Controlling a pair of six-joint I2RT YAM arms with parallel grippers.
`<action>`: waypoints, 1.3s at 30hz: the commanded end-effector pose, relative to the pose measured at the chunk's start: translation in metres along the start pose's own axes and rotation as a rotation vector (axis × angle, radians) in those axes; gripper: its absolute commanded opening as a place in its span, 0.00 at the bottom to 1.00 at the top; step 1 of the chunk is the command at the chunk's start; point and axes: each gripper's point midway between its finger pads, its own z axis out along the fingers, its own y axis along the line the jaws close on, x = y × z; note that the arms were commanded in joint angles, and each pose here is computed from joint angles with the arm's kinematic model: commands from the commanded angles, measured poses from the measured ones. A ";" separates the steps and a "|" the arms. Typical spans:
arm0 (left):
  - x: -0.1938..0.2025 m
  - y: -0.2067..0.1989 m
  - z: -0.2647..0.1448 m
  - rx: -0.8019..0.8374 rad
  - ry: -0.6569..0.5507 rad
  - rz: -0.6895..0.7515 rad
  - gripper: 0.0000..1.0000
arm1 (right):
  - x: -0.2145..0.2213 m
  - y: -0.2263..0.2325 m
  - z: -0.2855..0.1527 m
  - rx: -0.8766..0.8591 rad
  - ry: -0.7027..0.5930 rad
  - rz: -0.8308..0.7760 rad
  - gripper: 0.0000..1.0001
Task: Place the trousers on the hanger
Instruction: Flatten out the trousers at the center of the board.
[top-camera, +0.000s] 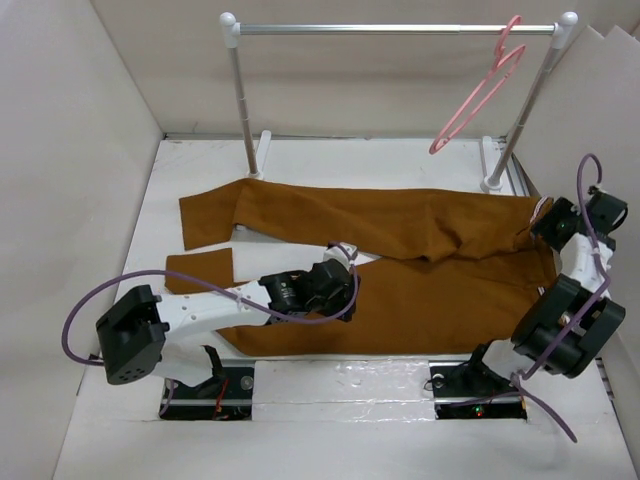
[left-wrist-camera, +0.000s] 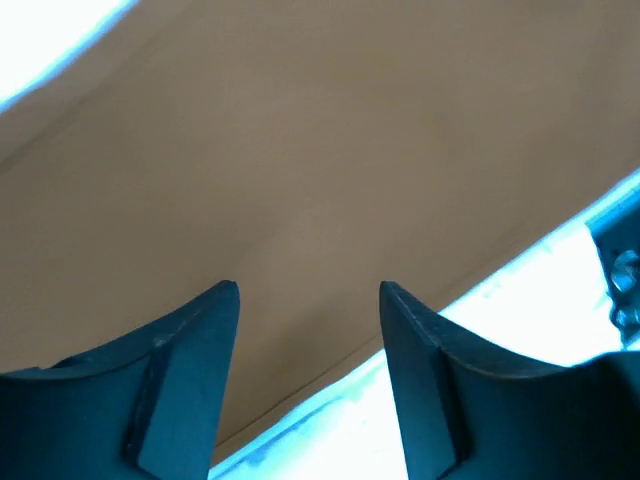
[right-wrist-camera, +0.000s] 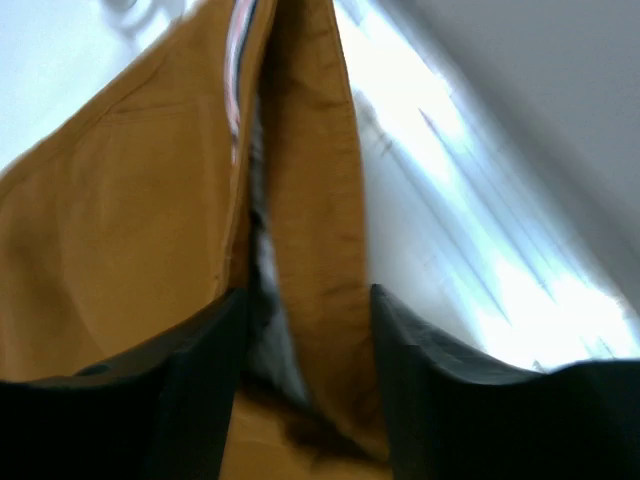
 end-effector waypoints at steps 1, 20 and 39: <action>-0.033 0.026 -0.020 -0.123 -0.106 -0.055 0.56 | -0.041 -0.017 -0.003 0.158 -0.042 -0.063 0.63; -0.060 0.271 -0.090 -0.517 -0.351 -0.846 0.66 | 0.202 0.236 -0.127 -0.761 0.113 -0.574 0.08; -0.059 0.357 -0.121 -0.788 -0.550 -1.264 0.62 | 0.443 0.290 -0.212 -1.107 0.513 -1.214 0.44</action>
